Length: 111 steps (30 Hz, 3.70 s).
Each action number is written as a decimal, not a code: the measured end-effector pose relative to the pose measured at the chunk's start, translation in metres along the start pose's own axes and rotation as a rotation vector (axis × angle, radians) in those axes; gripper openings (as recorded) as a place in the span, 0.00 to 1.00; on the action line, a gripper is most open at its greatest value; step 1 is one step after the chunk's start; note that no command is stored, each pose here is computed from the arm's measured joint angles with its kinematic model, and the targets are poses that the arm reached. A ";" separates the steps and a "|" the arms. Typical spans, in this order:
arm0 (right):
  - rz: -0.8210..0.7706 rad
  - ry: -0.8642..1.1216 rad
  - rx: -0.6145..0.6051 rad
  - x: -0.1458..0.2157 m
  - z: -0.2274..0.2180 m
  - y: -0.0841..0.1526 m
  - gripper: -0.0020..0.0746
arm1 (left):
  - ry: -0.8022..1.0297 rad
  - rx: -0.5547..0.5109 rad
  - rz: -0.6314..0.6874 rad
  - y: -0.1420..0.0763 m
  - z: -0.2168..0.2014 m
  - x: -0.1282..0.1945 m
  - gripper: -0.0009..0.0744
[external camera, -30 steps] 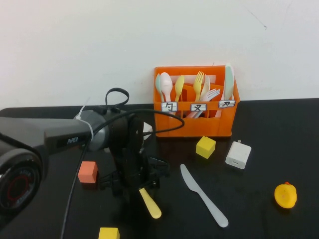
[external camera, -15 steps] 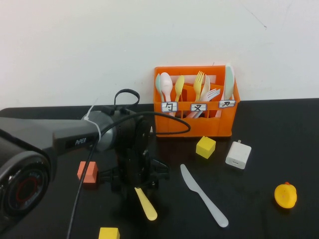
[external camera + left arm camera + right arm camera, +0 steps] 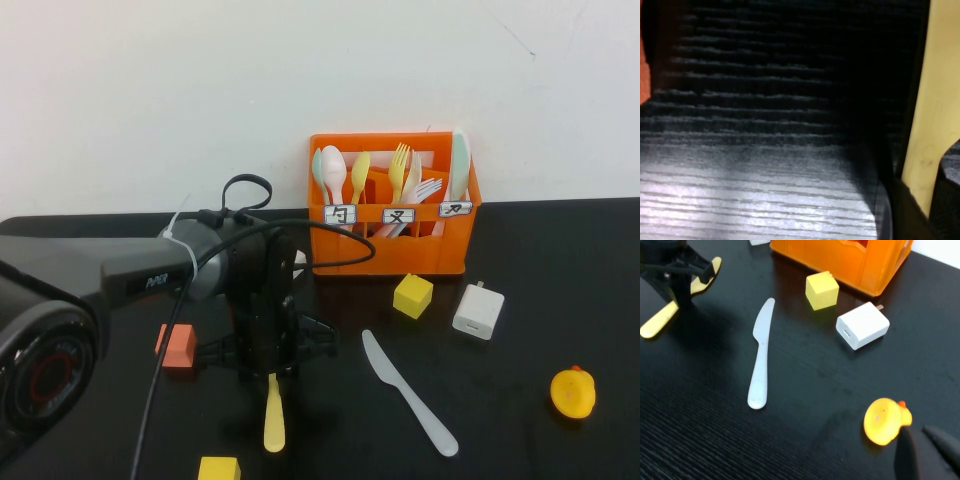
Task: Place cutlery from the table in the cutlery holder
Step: Pick up the knife, then place the knife on the box
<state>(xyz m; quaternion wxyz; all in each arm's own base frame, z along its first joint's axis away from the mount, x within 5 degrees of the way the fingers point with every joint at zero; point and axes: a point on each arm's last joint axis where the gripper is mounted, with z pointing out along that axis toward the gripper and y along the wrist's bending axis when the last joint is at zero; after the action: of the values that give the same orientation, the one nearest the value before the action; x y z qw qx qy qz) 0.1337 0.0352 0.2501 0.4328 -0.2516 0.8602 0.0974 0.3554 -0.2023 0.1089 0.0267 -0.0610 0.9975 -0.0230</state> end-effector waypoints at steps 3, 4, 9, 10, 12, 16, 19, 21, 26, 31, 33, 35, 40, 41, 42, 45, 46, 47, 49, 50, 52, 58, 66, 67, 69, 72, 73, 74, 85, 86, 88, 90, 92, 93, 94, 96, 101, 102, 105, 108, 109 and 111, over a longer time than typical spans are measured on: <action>0.002 -0.001 -0.001 0.000 0.000 0.000 0.02 | 0.000 0.000 0.000 0.000 0.000 0.000 0.15; 0.003 -0.002 -0.001 0.000 0.000 0.000 0.02 | 0.000 0.000 0.000 0.000 0.000 0.000 0.15; 0.003 -0.002 -0.001 0.000 0.000 0.000 0.02 | -0.027 -0.002 0.016 0.001 -0.006 -0.002 0.15; 0.005 -0.003 -0.002 0.000 0.000 0.000 0.02 | -0.037 -0.001 0.020 0.001 -0.008 -0.002 0.15; 0.005 -0.003 -0.002 0.000 0.000 0.000 0.02 | -0.053 0.001 0.029 0.001 -0.011 -0.002 0.15; 0.005 -0.003 -0.002 0.000 0.000 0.000 0.02 | -0.118 0.005 0.060 0.003 -0.031 -0.004 0.15; 0.005 -0.003 -0.002 0.000 0.000 0.000 0.02 | -0.202 0.001 0.068 0.006 -0.055 -0.007 0.15; 0.005 -0.003 -0.002 0.000 0.000 0.000 0.02 | -0.254 -0.002 0.062 0.008 -0.070 -0.009 0.15; 0.005 -0.003 -0.002 0.000 0.000 0.000 0.02 | -0.388 -0.008 0.061 0.014 -0.102 -0.012 0.15; 0.005 -0.003 -0.002 0.000 0.000 0.000 0.02 | -0.557 0.051 0.092 0.015 -0.137 -0.016 0.15; 0.005 -0.003 -0.002 0.000 0.000 0.000 0.02 | -0.639 0.099 0.093 0.013 -0.153 -0.018 0.15; 0.007 -0.004 -0.002 0.000 0.000 0.000 0.02 | -0.717 0.160 0.095 0.011 -0.166 -0.019 0.15; 0.006 -0.004 -0.002 0.000 0.000 0.000 0.02 | -0.924 0.381 0.162 -0.006 -0.194 -0.024 0.15; 0.004 -0.004 -0.002 0.000 0.000 0.000 0.02 | -0.966 0.428 0.184 -0.009 -0.198 -0.025 0.15; 0.004 -0.004 -0.002 0.000 0.000 0.000 0.02 | -1.007 0.476 0.207 -0.013 -0.203 -0.026 0.15; -0.006 -0.004 -0.002 0.000 0.000 0.000 0.02 | -1.108 0.611 0.268 -0.024 -0.212 -0.026 0.15; -0.011 -0.004 -0.002 0.000 0.000 0.000 0.02 | -1.129 0.646 0.283 -0.027 -0.213 -0.026 0.15; -0.016 -0.004 -0.002 0.000 0.000 0.000 0.02 | -1.158 0.691 0.302 -0.031 -0.215 -0.026 0.15; -0.020 -0.004 -0.002 0.000 0.000 0.000 0.02 | -1.202 0.771 0.337 -0.037 -0.216 -0.026 0.15; -0.022 -0.004 -0.002 0.000 0.000 0.000 0.02 | -1.221 0.800 0.358 -0.040 -0.215 -0.027 0.15; -0.022 -0.004 -0.002 0.000 0.000 0.000 0.02 | -1.243 0.831 0.395 -0.045 -0.208 -0.028 0.15; -0.024 0.000 -0.009 0.000 0.000 0.001 0.02 | -1.251 0.836 0.444 -0.059 -0.184 -0.043 0.15; -0.024 0.024 -0.051 0.002 0.000 0.005 0.02 | -1.255 0.818 0.478 -0.078 -0.153 -0.068 0.15; -0.024 0.027 -0.057 0.003 0.000 0.005 0.02 | -1.253 0.817 0.478 -0.080 -0.150 -0.070 0.15; -0.024 0.032 -0.065 0.003 0.000 0.006 0.02 | -1.238 0.811 0.477 -0.082 -0.140 -0.073 0.15; -0.034 0.035 -0.071 0.003 0.000 0.006 0.02 | -1.224 0.812 0.480 -0.084 -0.131 -0.073 0.15; -0.035 0.035 -0.071 0.003 0.000 0.006 0.02 | -1.221 0.814 0.487 -0.085 -0.128 -0.073 0.15; -0.034 0.035 -0.071 0.003 0.000 0.006 0.02 | -1.223 0.826 0.497 -0.088 -0.127 -0.071 0.15; -0.038 0.039 -0.080 0.004 0.000 0.007 0.02 | -1.258 0.889 0.609 -0.108 -0.107 -0.063 0.15; -0.038 0.041 -0.082 0.004 0.000 0.007 0.02 | -1.265 0.889 0.620 -0.109 -0.104 -0.064 0.15; -0.038 0.043 -0.086 0.004 0.000 0.008 0.02 | -1.283 0.895 0.644 -0.111 -0.097 -0.065 0.15; -0.038 0.049 -0.097 0.005 -0.001 0.009 0.02 | -1.295 0.903 0.664 -0.113 -0.089 -0.066 0.15; -0.038 0.056 -0.111 0.005 -0.001 0.010 0.02 | -1.297 0.900 0.680 -0.115 -0.081 -0.066 0.15; -0.038 0.060 -0.117 0.006 -0.001 0.011 0.02 | -1.297 0.900 0.687 -0.115 -0.076 -0.066 0.15; -0.038 0.062 -0.121 0.006 -0.001 0.011 0.02 | -1.302 0.897 0.697 -0.116 -0.073 -0.066 0.15; -0.038 0.065 -0.125 0.006 -0.001 0.011 0.02 | -1.303 0.895 0.700 -0.116 -0.068 -0.067 0.15; -0.038 0.070 -0.135 0.007 -0.001 0.012 0.02 | -1.298 0.892 0.691 -0.116 -0.058 -0.068 0.15; -0.038 0.071 -0.136 0.007 -0.001 0.012 0.02 | -1.300 0.896 0.692 -0.116 -0.058 -0.067 0.15; -0.038 0.072 -0.138 0.007 -0.001 0.012 0.02 | -1.329 0.932 0.692 -0.115 -0.061 -0.067 0.15; -0.038 0.072 -0.138 0.007 -0.001 0.012 0.02 | -1.367 0.980 0.692 -0.115 -0.066 -0.067 0.15; -0.038 0.072 -0.138 0.007 -0.001 0.012 0.02 | -1.376 0.993 0.694 -0.115 -0.067 -0.066 0.15; -0.038 0.072 -0.138 0.007 -0.001 0.012 0.02 | -1.387 1.008 0.695 -0.115 -0.069 -0.066 0.15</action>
<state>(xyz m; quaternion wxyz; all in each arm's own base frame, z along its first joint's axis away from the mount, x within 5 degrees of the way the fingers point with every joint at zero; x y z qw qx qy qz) 0.1232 0.0430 0.2448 0.3850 -0.3006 0.8614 0.1393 0.4304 -0.3052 0.1866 0.6466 0.2604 0.5928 -0.4032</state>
